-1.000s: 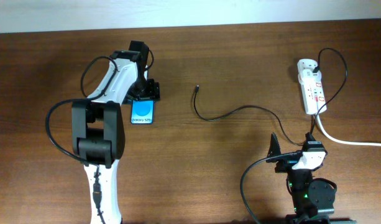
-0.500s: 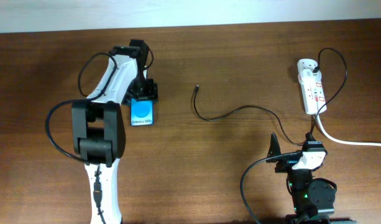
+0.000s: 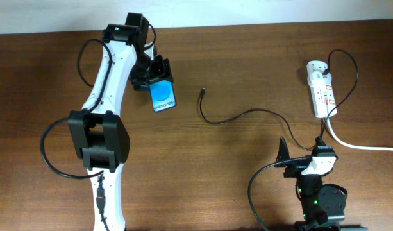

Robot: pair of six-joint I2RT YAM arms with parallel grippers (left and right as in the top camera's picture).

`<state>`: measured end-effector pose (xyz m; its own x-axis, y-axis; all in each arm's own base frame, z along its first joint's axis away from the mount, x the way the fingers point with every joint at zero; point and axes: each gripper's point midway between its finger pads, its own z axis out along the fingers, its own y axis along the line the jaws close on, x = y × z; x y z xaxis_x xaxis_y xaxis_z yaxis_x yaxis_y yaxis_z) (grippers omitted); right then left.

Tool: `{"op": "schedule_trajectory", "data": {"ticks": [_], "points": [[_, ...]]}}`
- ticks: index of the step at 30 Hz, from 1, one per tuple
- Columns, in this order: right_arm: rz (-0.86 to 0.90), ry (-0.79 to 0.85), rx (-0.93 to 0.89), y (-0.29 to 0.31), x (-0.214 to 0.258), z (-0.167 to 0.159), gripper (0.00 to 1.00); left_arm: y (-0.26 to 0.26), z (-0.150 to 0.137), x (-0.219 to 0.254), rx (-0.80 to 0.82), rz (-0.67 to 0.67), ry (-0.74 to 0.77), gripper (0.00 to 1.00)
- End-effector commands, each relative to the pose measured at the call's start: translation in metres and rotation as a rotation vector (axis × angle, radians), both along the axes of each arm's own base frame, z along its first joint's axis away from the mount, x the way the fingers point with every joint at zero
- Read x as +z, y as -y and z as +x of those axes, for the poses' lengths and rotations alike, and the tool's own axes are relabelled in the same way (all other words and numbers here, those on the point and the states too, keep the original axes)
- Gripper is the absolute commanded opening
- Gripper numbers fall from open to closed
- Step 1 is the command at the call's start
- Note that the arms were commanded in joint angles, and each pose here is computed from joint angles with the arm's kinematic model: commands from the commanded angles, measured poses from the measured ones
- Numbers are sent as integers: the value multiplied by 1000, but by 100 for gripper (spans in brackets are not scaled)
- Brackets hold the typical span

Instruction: Plug charger to phone and switch on socket

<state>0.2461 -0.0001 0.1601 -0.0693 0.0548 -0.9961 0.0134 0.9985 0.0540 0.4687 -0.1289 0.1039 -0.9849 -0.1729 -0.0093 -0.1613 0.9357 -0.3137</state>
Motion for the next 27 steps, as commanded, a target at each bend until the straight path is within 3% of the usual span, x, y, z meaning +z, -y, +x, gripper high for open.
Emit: {"op": "schedule_trajectory", "data": {"ticks": [1,4,9,13,19,27], "points": [[12,7,12,-3,-1,0,98,27,0,19,81,-181,-40,0],[62,-2,104,-19,-1,-1,98,40,0,28,105,-280,-67,0],[256,-77,173,-34,11,-2,98,46,-4,32,401,-337,-242,0],[277,-183,271,-53,33,0,98,57,-7,41,437,-412,-304,0],[309,-410,267,-58,66,19,98,72,-13,56,471,-524,-401,0],[345,-729,217,-59,13,40,98,102,-24,103,484,-799,-639,0]]}}
